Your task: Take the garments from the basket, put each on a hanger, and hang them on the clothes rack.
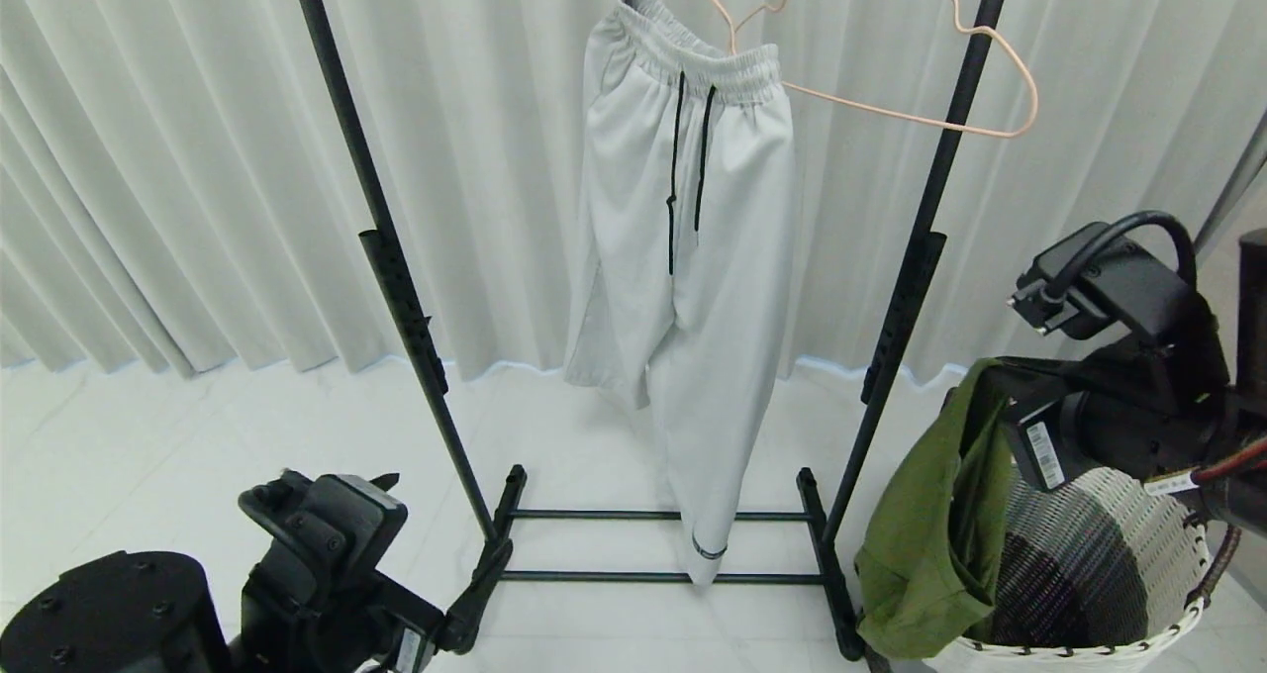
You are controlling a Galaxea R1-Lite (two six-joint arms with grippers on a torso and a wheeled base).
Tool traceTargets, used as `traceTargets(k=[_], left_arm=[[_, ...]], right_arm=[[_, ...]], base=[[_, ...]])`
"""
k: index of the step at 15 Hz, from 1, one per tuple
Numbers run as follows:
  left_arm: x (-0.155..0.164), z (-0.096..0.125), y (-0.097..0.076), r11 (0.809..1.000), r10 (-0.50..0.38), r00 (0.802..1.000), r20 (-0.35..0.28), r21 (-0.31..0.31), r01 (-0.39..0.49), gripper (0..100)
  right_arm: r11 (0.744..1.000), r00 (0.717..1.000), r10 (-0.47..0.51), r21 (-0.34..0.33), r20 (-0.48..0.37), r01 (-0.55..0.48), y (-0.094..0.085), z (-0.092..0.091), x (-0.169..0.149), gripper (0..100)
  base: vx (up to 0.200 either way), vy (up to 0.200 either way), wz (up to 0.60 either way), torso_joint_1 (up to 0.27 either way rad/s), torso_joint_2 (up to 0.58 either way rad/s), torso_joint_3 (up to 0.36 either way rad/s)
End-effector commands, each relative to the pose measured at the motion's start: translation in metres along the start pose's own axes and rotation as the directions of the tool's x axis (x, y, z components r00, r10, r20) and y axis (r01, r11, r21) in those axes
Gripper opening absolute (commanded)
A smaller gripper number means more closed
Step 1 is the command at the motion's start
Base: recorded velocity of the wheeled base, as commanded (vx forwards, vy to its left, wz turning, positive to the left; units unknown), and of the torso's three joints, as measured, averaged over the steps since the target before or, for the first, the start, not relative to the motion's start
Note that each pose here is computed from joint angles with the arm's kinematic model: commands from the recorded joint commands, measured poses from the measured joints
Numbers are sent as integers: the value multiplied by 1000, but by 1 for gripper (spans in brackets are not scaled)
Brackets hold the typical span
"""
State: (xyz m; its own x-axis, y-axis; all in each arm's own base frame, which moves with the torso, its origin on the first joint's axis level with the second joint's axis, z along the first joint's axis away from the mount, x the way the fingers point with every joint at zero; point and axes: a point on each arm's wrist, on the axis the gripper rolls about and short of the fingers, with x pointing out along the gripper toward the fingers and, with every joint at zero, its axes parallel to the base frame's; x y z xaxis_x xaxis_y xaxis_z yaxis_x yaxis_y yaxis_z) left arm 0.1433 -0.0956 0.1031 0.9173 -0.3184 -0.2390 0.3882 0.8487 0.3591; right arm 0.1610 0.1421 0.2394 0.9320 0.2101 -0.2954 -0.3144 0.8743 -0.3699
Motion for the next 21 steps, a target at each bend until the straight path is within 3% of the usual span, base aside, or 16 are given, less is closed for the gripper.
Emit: traceTargets(k=[1,3,4,6,8,14,18,21], left_arm=[[-1,2,-17,994,-105,994,17,26,104,100],[-3,11,-36,966,-260,963,73,30,258,100],[-1,20,-45,947,-320,940,117,-3,322,100],[11,42,-59,921,-357,913,197,-85,379,100],[24,61,-69,910,-362,897,253,-111,398,100],[33,60,-81,903,-387,892,233,-103,418,100],[30,58,-94,883,-430,875,222,-100,460,100],[40,48,-97,895,-411,896,168,-110,432,100]], right_arm=[[999,997,52,-1,51,-52,12,18,-1,0],[995,990,97,3,103,-98,22,34,-6,0],[991,983,127,13,132,-130,29,42,-11,0],[980,966,190,18,174,-196,41,50,-23,0],[960,942,274,2,193,-280,59,51,-36,0],[902,884,427,-25,191,-431,107,52,-52,0],[893,875,446,-32,190,-448,117,54,-52,0],[888,867,456,-33,200,-459,118,56,-56,0]], base=[[0,0,0,0,0,0],[0,0,0,0,0,0],[0,0,0,0,0,0],[0,0,0,0,0,0],[0,0,0,0,0,0],[0,0,0,0,0,0],[0,0,0,0,0,0],[0,0,0,0,0,0]])
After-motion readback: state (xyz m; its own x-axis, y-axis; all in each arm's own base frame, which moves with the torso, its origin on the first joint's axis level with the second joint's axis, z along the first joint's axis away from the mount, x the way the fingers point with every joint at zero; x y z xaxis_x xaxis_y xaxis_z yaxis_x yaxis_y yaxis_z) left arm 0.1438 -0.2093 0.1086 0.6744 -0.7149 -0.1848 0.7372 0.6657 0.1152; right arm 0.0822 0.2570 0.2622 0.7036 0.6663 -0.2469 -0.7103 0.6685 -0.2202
